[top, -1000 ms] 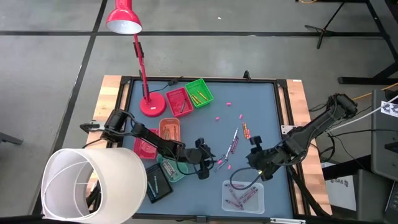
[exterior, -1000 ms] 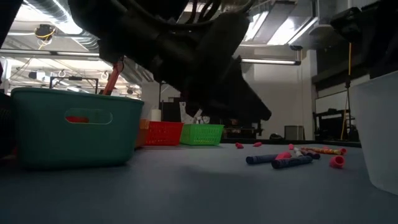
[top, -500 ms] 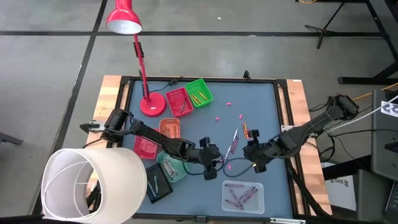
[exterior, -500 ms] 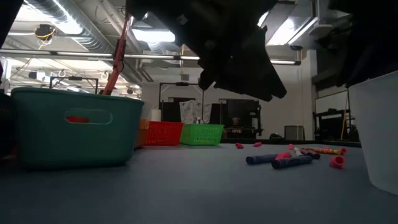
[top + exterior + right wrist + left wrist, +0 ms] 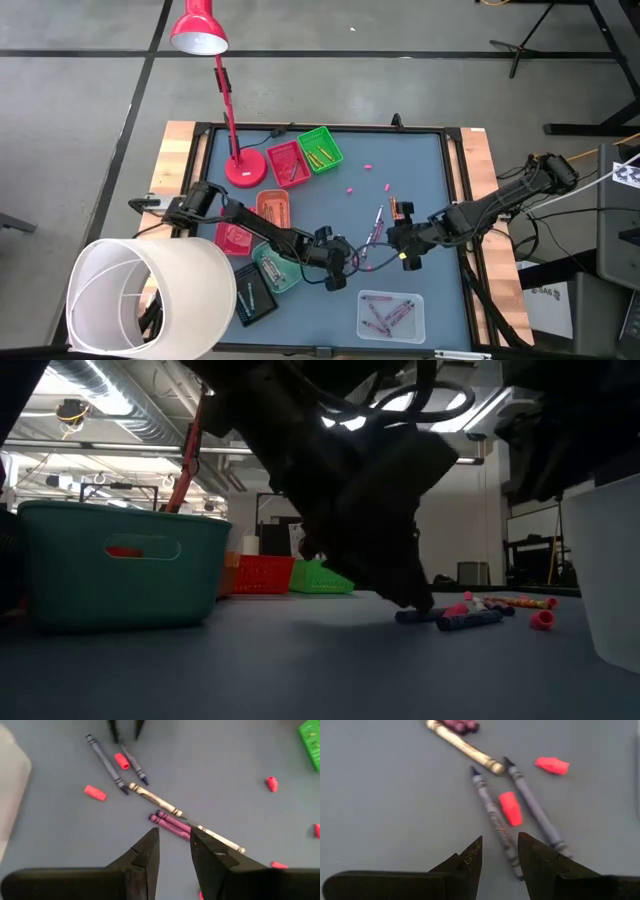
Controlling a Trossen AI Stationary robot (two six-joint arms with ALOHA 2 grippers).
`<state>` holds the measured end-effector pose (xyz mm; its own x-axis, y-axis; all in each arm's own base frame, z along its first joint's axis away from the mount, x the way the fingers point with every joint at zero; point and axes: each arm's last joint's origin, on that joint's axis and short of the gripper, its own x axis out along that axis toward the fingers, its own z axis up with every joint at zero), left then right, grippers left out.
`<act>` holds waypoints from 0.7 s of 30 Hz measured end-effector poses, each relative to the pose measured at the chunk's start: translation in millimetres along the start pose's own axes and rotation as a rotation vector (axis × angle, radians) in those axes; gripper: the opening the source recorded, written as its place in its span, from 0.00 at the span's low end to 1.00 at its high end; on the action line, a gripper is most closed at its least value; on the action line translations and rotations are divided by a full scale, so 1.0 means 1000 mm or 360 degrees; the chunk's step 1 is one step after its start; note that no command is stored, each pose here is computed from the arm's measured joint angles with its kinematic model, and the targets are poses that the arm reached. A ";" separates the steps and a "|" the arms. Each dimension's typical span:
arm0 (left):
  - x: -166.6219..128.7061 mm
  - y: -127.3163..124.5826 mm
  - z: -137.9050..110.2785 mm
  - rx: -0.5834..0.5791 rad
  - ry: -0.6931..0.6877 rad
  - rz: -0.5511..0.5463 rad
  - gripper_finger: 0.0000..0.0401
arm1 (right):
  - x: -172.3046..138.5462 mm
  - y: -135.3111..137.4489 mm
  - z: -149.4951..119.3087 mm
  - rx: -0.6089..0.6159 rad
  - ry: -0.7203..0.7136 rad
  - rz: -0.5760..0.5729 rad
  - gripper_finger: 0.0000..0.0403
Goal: Sort crayons
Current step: Put the blue crayon into the right red basket
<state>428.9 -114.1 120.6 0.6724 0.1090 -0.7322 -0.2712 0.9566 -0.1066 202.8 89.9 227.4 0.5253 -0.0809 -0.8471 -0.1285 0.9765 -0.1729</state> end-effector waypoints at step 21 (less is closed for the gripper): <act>0.003 0.009 -0.007 0.0016 0.0159 0.0051 0.14 | 0.000 0.003 0.006 0.0031 -0.0088 0.0098 0.27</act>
<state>423.6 -107.1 113.0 0.5912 0.1122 -0.7987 -0.2839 0.9558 -0.0759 207.6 93.9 230.3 0.5627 -0.0101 -0.8266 -0.1460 0.9830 -0.1114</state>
